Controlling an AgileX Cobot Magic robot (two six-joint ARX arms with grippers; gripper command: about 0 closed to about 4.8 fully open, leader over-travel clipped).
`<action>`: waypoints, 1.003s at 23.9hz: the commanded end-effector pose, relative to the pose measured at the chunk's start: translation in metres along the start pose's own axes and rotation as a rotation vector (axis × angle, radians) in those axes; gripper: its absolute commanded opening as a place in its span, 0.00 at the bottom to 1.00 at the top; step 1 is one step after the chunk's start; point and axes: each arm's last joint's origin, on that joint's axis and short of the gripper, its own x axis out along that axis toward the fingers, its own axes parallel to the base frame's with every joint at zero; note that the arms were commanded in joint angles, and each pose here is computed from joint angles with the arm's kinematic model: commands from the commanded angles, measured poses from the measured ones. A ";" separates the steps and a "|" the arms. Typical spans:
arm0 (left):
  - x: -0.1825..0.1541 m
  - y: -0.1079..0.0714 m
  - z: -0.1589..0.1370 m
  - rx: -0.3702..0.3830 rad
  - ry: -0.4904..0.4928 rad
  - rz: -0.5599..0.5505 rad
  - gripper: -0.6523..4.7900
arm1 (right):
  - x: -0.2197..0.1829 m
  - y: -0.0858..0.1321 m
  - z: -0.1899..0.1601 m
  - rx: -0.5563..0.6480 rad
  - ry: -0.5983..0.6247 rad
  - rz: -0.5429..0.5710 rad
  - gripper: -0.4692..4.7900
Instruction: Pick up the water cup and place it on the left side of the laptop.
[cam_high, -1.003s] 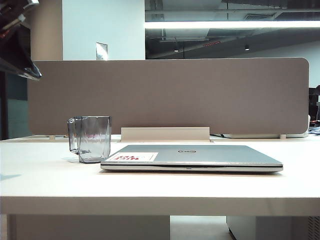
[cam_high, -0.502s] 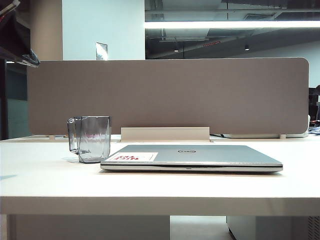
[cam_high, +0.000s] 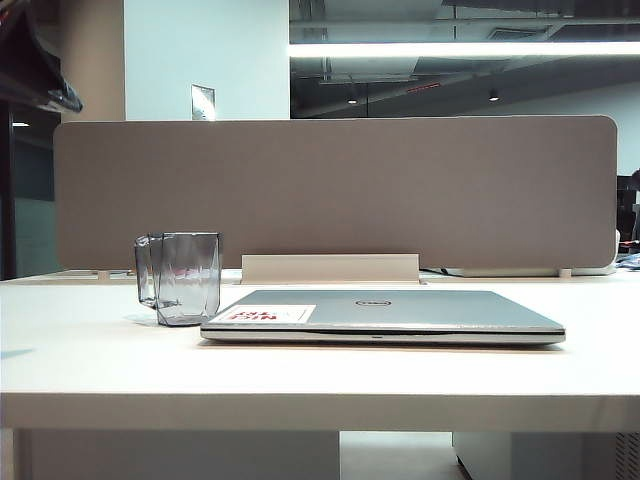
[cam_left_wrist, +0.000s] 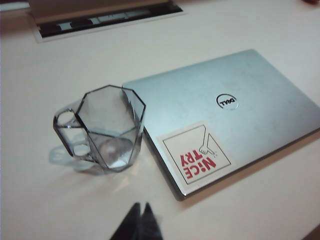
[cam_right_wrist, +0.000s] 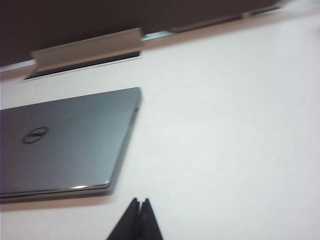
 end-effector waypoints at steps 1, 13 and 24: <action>-0.004 -0.002 0.004 0.016 -0.036 0.000 0.11 | 0.000 -0.002 0.000 0.001 -0.015 -0.012 0.08; -0.022 -0.010 0.009 0.037 -0.091 0.009 0.11 | 0.000 -0.003 0.000 0.003 -0.017 -0.023 0.08; -0.062 -0.030 -0.001 0.065 -0.154 0.089 0.11 | 0.000 -0.003 0.000 0.003 -0.017 -0.023 0.08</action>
